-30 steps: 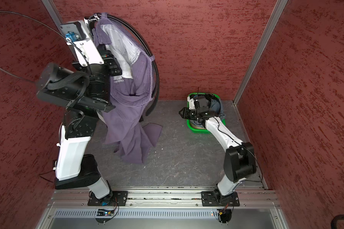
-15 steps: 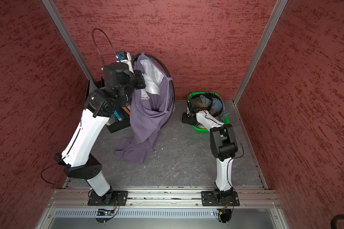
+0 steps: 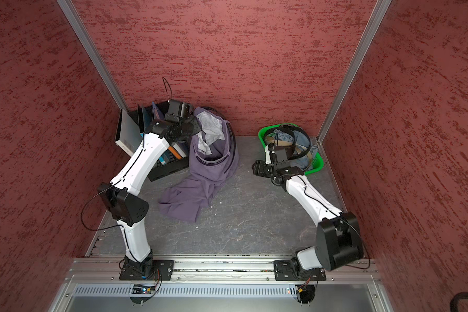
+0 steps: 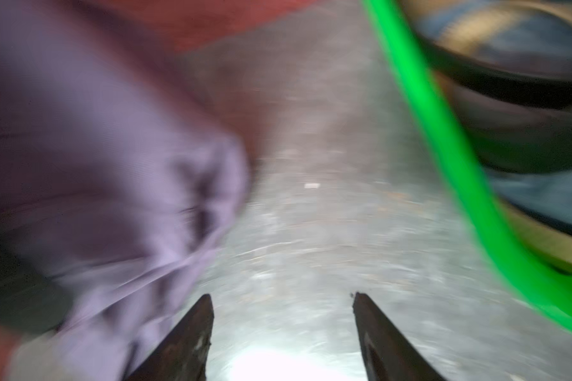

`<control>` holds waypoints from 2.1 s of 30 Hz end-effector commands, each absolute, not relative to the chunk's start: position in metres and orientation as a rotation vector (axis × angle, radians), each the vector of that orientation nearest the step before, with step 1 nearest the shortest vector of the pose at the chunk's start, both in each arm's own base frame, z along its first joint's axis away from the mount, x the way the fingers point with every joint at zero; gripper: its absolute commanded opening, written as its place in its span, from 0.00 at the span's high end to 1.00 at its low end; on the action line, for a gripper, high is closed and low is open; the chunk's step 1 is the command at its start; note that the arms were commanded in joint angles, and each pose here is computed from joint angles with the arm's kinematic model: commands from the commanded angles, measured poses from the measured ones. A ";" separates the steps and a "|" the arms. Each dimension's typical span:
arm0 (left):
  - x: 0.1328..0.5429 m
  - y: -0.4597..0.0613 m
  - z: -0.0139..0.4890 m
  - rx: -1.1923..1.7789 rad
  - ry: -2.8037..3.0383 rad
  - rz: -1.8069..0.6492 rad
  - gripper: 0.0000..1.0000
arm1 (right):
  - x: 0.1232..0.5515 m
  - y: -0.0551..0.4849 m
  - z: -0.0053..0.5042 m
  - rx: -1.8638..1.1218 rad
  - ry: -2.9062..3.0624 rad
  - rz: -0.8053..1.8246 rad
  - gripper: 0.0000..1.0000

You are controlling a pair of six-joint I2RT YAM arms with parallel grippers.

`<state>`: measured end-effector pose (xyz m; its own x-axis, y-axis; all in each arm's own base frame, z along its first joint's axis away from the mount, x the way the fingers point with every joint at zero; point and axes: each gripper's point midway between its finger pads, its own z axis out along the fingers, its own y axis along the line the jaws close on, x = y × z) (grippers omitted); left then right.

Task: Remove the belt from the trousers
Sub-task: Move the distractor to the center of the board, then adjust the trousers at the center of the board.

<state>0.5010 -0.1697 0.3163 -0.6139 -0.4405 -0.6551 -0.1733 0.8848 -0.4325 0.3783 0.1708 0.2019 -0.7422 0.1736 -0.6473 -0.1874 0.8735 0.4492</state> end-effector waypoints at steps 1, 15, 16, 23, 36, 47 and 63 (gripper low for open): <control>0.481 -0.192 0.307 -0.503 2.249 -0.592 1.00 | 0.342 0.240 0.235 -0.318 2.202 0.919 0.32; 0.479 -0.114 0.216 -0.767 2.378 -0.479 1.00 | 0.265 0.434 0.156 -0.840 2.265 1.420 0.47; 0.485 -0.111 0.209 -0.763 2.390 -0.463 1.00 | 0.266 0.444 0.152 -0.856 2.272 1.421 0.48; 0.495 -0.112 0.172 -0.745 2.475 -0.402 1.00 | 0.235 0.491 0.146 -1.035 2.270 1.456 0.46; 0.498 -0.140 0.190 -0.614 2.471 -0.437 1.00 | 0.307 0.459 0.033 -0.718 2.656 1.172 0.44; 0.497 -0.187 0.195 -0.483 2.508 -0.494 1.00 | 0.376 0.240 0.025 -0.205 2.732 0.304 0.38; 0.390 -0.266 0.208 -0.263 2.585 -0.591 1.00 | 0.331 0.223 0.169 -0.203 2.457 0.611 0.36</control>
<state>0.4022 -0.2599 0.1552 -0.9044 -0.2522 -0.3443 -0.1225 0.9261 -0.3568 0.3510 0.1858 0.1100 -0.8658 -0.0413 -0.4987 -0.1255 0.9827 0.1364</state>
